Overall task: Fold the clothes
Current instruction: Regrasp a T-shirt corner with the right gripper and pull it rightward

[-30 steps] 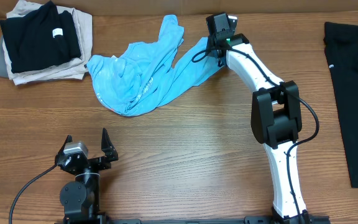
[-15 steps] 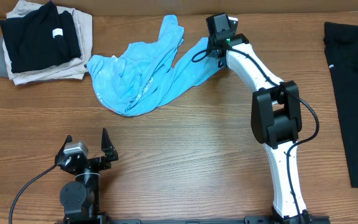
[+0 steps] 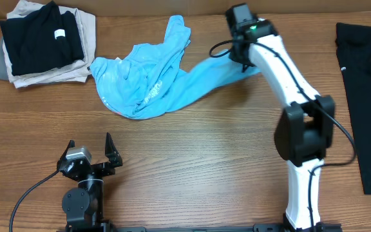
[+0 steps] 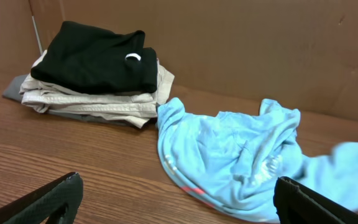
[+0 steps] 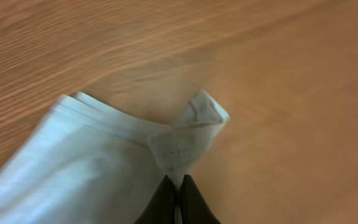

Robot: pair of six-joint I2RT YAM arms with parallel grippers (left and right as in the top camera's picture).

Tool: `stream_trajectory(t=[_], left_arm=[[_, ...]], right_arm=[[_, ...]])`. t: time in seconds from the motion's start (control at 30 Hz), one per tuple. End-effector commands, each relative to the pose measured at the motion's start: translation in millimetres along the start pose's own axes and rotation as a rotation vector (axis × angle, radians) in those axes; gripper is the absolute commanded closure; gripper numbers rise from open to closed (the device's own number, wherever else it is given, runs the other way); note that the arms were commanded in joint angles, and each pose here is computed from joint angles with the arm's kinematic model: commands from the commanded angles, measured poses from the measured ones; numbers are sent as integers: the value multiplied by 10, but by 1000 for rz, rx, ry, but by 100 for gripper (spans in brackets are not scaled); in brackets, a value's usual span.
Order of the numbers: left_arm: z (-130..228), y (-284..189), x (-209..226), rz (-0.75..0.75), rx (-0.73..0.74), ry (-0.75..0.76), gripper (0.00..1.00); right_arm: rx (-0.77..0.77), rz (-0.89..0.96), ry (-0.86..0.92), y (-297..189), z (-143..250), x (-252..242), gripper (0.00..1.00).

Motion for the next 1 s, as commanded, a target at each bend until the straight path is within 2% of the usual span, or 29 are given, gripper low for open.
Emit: stream_trajectory(t=[0.0, 0.3, 0.53, 0.73, 0.97], left_arm=[[-2, -3, 6, 0, -8, 25, 0], [-2, -3, 6, 0, -8, 25, 0], [-2, -3, 6, 0, -8, 25, 0], [-8, -3, 41, -47, -7, 199, 0], [-8, -3, 41, -47, -7, 201, 0]], right_arm=[[-48, 8, 153, -377, -266, -297, 96], [-56, 8, 225, -1085, -459, -913, 96], [-79, 24, 360, -1494, -559, -1437, 96], [9, 117, 403, -1448, -555, -1799, 96], [34, 162, 478, -1358, -658, -2088, 96]])
Point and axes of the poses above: each gripper's point midway between its finger pads, its own y axis out along the fingers, its own x axis along the line the jaws close on, z = x × y, the point moved 10 cm from there along -y, back along the fingers, and after that the axes turned 10 degrees about y, right-handed, at the moved point
